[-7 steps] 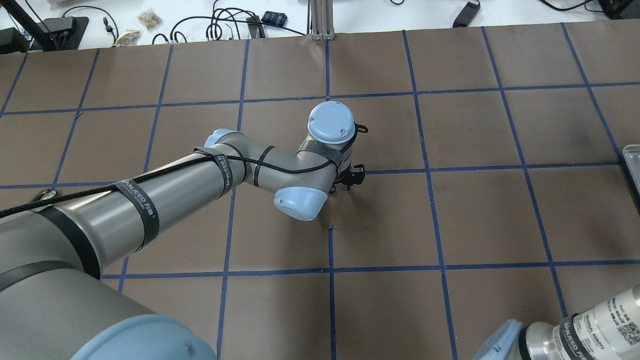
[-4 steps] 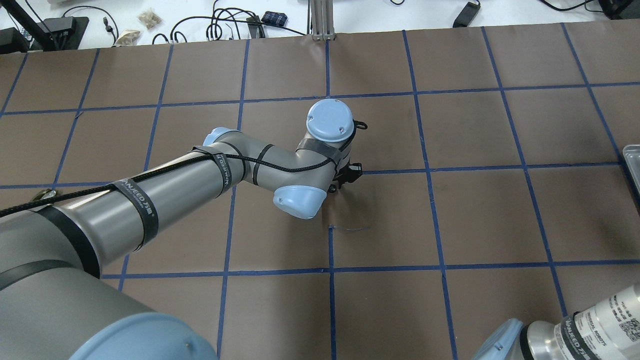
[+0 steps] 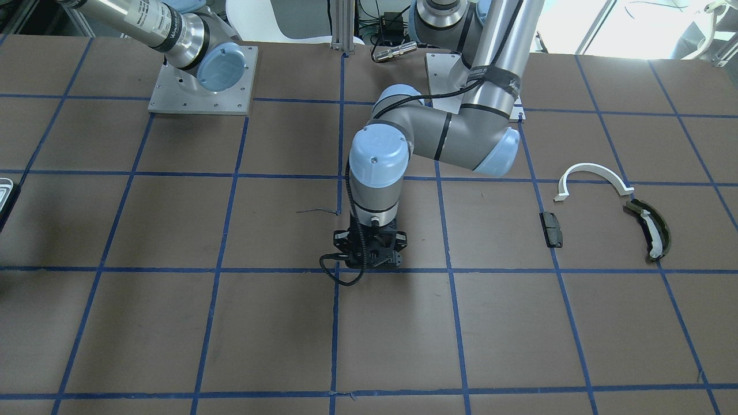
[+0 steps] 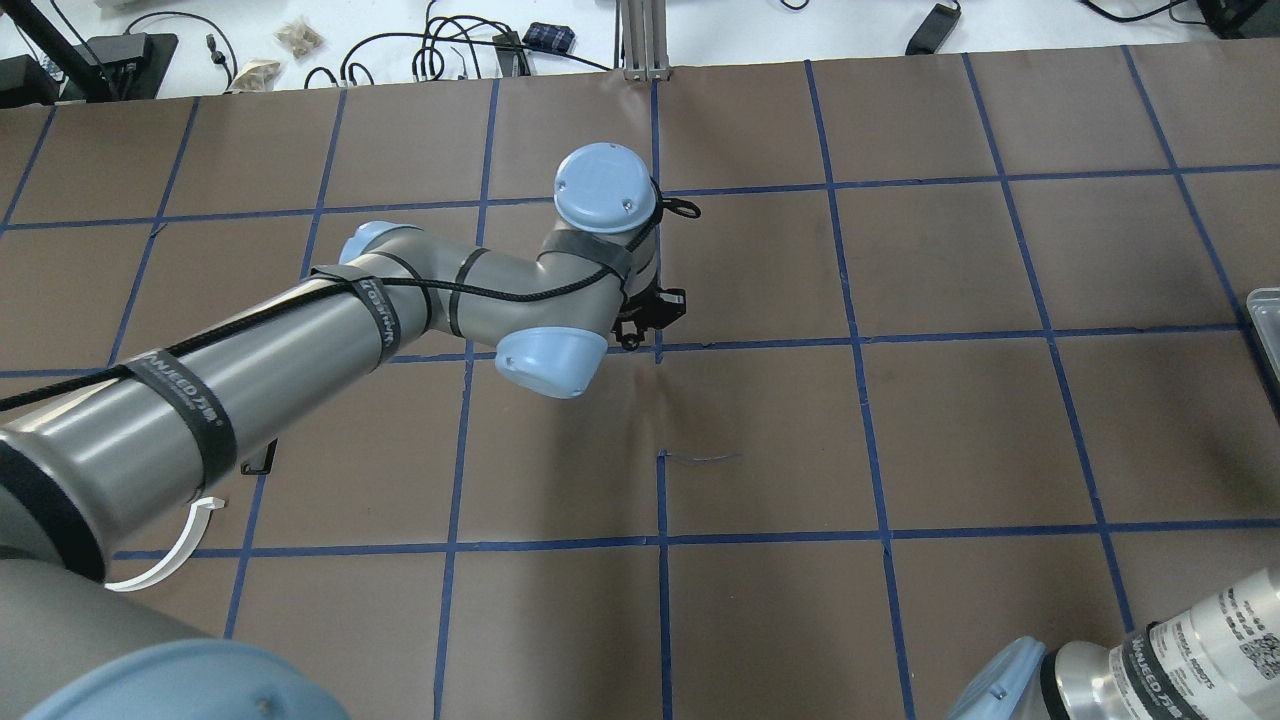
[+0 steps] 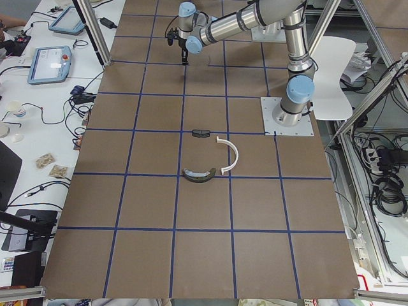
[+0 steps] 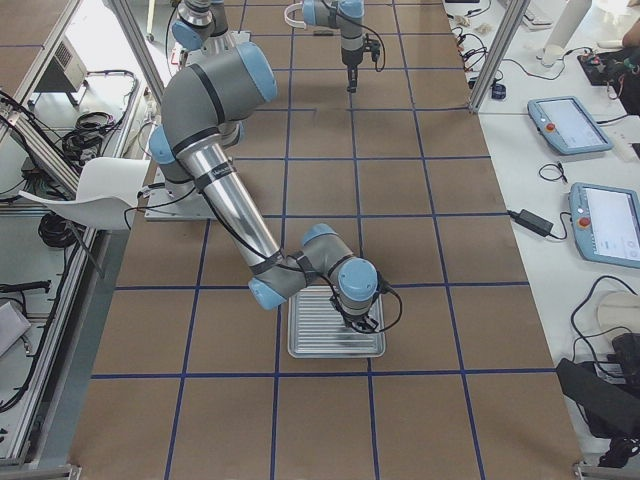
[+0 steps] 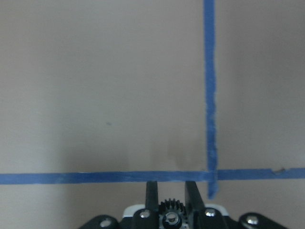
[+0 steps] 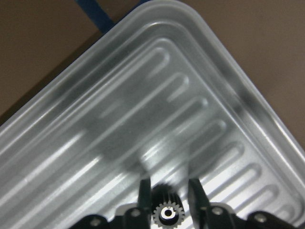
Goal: Place bearing gear from tray to pile
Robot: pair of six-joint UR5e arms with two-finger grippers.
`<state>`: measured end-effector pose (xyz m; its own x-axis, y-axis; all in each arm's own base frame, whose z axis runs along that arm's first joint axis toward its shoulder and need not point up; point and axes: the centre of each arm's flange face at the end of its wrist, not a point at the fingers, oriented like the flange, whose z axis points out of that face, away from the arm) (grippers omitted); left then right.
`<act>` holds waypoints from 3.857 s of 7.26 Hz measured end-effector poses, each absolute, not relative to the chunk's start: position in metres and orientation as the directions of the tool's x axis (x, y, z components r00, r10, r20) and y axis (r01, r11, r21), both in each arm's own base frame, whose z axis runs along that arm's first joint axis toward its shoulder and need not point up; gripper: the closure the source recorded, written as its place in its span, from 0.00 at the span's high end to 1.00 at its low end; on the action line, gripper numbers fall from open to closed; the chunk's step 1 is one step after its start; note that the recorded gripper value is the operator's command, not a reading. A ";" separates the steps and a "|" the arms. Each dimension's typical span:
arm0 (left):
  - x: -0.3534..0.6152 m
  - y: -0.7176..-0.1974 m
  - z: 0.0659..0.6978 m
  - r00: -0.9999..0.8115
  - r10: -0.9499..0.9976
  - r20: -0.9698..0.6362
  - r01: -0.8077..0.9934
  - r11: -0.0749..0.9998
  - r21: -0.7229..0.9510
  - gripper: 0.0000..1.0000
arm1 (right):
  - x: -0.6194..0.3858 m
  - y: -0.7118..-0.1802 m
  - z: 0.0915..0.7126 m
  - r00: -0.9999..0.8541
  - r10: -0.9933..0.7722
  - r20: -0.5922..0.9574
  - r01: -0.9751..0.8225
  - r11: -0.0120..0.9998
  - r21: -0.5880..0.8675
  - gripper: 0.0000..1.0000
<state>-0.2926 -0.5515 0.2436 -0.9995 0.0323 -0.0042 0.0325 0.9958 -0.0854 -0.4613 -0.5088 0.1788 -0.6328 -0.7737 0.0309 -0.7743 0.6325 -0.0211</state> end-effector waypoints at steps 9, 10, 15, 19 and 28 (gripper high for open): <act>0.227 -0.507 0.212 -0.966 0.231 0.112 0.231 0.973 -0.014 0.63 | -0.097 -0.599 0.355 -0.893 -0.448 -0.050 -0.449 0.893 0.017 0.02; 0.232 -0.497 0.197 -0.969 0.220 0.115 0.220 0.975 -0.015 0.83 | -0.014 -0.606 0.356 -0.935 -0.351 -0.047 -0.353 0.935 0.028 0.02; 0.170 -0.529 0.229 -0.965 0.235 0.117 0.236 0.972 -0.002 0.96 | 0.305 -0.563 0.222 -0.998 -0.025 -0.052 -0.021 0.997 -0.075 0.14; 0.044 -0.577 0.271 -0.970 0.225 0.095 0.225 0.974 -0.008 0.96 | 0.350 -0.542 0.189 -0.995 0.007 -0.101 0.018 0.994 -0.110 1.00; -0.292 -0.544 0.230 -0.988 -0.075 0.137 -0.083 0.995 -0.052 0.98 | 0.127 -0.499 0.454 -0.995 -0.096 0.008 -0.097 0.995 -0.023 1.00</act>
<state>-0.2916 -0.5436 0.2303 -0.9877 -0.0755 0.1371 -0.0832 0.9952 -0.0517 0.1271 -0.4988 0.4539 -0.9953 -0.0964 0.0076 -0.0966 0.9951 -0.0233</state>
